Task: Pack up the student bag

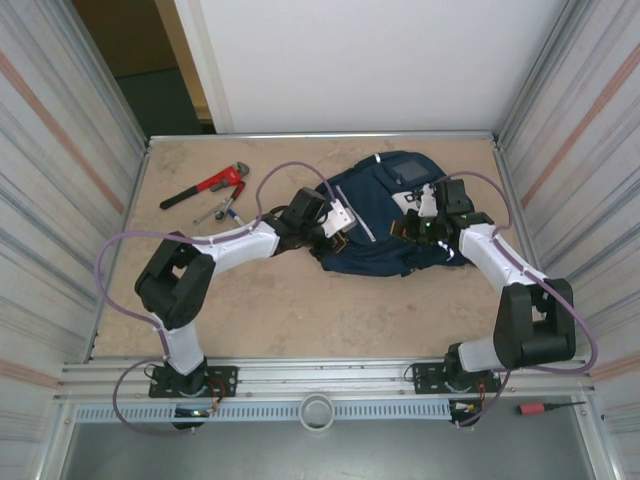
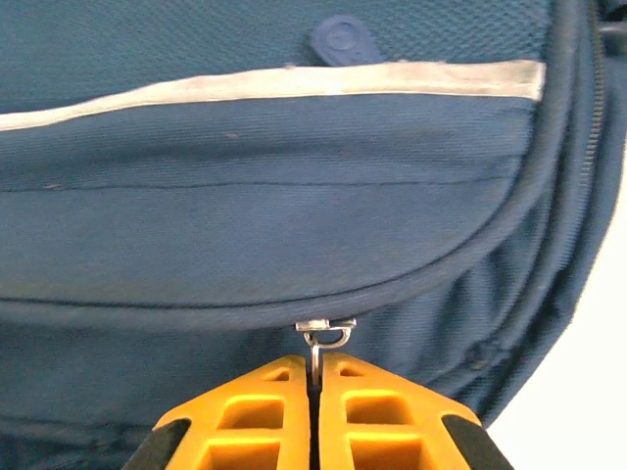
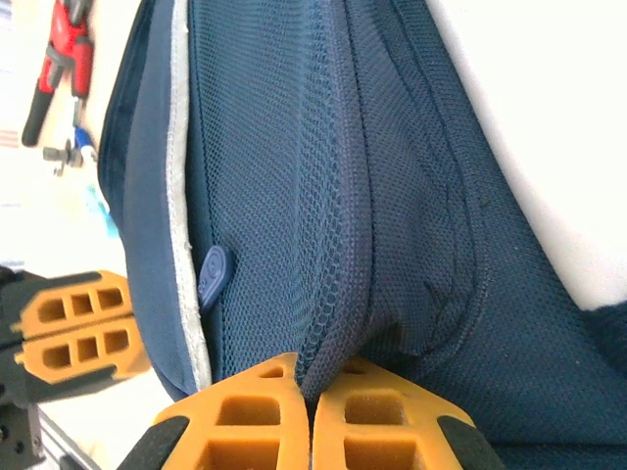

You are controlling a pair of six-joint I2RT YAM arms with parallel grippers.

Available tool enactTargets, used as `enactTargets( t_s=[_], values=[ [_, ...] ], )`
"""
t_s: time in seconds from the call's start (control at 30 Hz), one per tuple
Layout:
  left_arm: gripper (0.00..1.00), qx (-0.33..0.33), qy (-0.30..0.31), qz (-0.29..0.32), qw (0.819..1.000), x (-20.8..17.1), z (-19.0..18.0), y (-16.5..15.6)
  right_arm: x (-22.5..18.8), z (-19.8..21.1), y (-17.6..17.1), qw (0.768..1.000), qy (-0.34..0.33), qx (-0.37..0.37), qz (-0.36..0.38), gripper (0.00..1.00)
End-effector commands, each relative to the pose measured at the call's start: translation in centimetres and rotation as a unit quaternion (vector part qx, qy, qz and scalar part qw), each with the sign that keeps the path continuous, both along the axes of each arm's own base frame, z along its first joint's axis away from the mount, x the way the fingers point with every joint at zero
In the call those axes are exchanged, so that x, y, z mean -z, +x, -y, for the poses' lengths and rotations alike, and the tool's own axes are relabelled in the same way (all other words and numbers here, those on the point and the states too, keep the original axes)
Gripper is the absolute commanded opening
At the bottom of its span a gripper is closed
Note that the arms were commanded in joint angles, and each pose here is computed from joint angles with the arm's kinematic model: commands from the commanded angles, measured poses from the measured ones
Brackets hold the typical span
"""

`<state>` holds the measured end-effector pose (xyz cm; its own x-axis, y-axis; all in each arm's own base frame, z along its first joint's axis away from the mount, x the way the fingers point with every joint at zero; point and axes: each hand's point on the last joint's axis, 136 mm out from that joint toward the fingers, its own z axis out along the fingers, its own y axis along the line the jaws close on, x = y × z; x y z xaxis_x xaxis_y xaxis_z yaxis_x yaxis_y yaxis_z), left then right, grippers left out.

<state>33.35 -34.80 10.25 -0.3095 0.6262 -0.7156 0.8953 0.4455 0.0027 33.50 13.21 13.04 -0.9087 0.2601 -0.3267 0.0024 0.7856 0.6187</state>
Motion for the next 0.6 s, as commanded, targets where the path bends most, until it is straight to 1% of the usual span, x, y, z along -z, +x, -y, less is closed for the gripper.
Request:
enactTargets(
  t_s=[0.0,0.17,0.27,0.4,0.57],
  values=[
    [0.00,-0.046,0.020,0.030,0.998,-0.8,-1.9,1.7,-0.9,-0.4,0.0,0.998,-0.008,-0.054,0.011,0.00],
    [0.00,-0.015,-0.009,0.012,1.000,-1.0,-0.5,-0.5,-1.6,-1.9,1.0,0.998,0.015,-0.062,0.021,0.00],
    [0.00,-0.009,-0.025,0.003,1.000,-1.3,0.1,-1.5,-2.0,-2.8,1.9,0.997,0.023,-0.064,0.026,0.00],
    [0.00,-0.009,-0.031,-0.007,0.999,-1.0,0.3,-2.5,-2.3,-4.3,3.0,0.996,0.030,-0.078,0.025,0.00],
    [0.00,-0.003,-0.023,-0.011,1.000,-0.1,0.8,-3.6,-2.7,-6.2,4.3,0.993,0.046,-0.109,0.021,0.01]
  ],
)
